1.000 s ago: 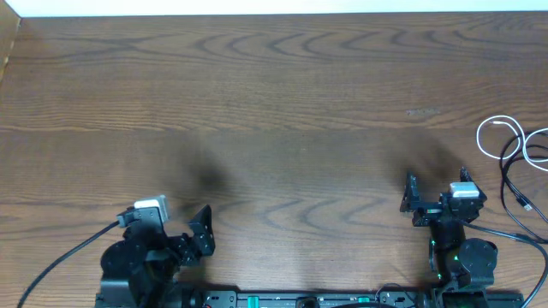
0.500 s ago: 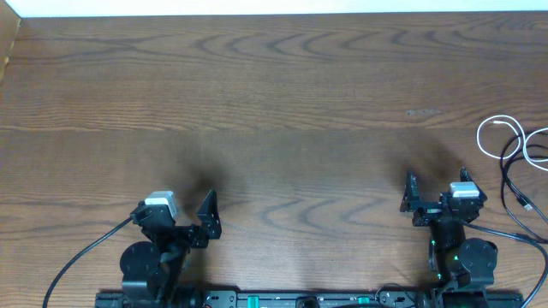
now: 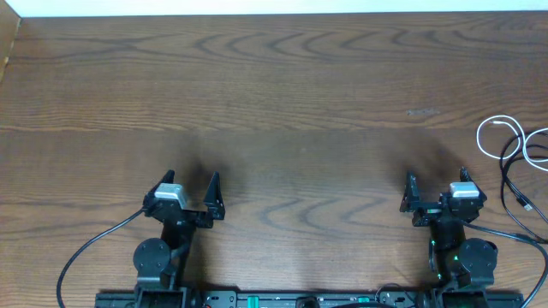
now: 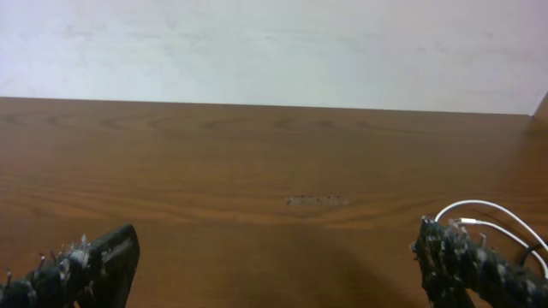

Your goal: Untangle cables

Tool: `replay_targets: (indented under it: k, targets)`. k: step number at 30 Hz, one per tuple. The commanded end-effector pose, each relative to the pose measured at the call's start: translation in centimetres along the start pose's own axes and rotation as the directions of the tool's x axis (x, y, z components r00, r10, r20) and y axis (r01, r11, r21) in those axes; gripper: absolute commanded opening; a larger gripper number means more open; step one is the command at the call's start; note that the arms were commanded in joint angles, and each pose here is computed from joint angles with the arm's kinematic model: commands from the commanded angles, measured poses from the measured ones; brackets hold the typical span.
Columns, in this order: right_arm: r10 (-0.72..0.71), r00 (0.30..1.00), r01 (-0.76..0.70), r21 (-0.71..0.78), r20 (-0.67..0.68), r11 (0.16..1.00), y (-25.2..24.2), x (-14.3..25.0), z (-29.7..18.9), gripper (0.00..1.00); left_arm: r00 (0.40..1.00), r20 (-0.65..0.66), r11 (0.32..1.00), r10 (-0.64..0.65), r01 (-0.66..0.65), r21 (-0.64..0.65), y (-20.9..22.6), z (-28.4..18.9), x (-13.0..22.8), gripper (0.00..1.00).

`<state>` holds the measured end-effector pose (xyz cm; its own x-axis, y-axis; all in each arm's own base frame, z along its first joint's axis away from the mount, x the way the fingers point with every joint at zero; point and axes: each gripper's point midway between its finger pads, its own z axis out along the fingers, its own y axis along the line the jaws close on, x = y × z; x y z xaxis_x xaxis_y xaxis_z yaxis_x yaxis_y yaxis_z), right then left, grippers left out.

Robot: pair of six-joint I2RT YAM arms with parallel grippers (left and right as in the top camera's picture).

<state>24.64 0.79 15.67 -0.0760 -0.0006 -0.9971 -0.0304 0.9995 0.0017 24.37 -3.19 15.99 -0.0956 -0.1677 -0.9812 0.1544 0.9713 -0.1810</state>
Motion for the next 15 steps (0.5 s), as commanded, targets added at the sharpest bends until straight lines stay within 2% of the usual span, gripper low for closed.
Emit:
replay_targets:
  k: [1,3,6,15]
  targets:
    - [-0.015,1.0,0.015,-0.001,0.0,1.0,0.0,0.0,0.0,0.99,0.983,-0.027,0.983,0.179,-0.18,-0.021,0.6,0.0,0.8,0.98]
    - [-0.015,1.0,0.015,-0.001,0.0,1.0,0.1,0.0,0.0,0.99,0.982,-0.077,0.984,0.17,-0.174,-0.046,1.2,-0.1,1.9,0.98]
    - [-0.015,1.0,0.015,-0.001,0.0,1.0,0.0,0.0,0.0,0.99,0.976,-0.079,0.977,0.203,-0.207,-0.048,1.2,-0.1,1.9,0.98]
    - [-0.015,1.0,0.015,-0.001,0.0,1.0,0.0,0.0,0.0,0.99,0.982,-0.073,0.984,0.173,-0.176,-0.037,1.0,-0.1,1.8,0.98]
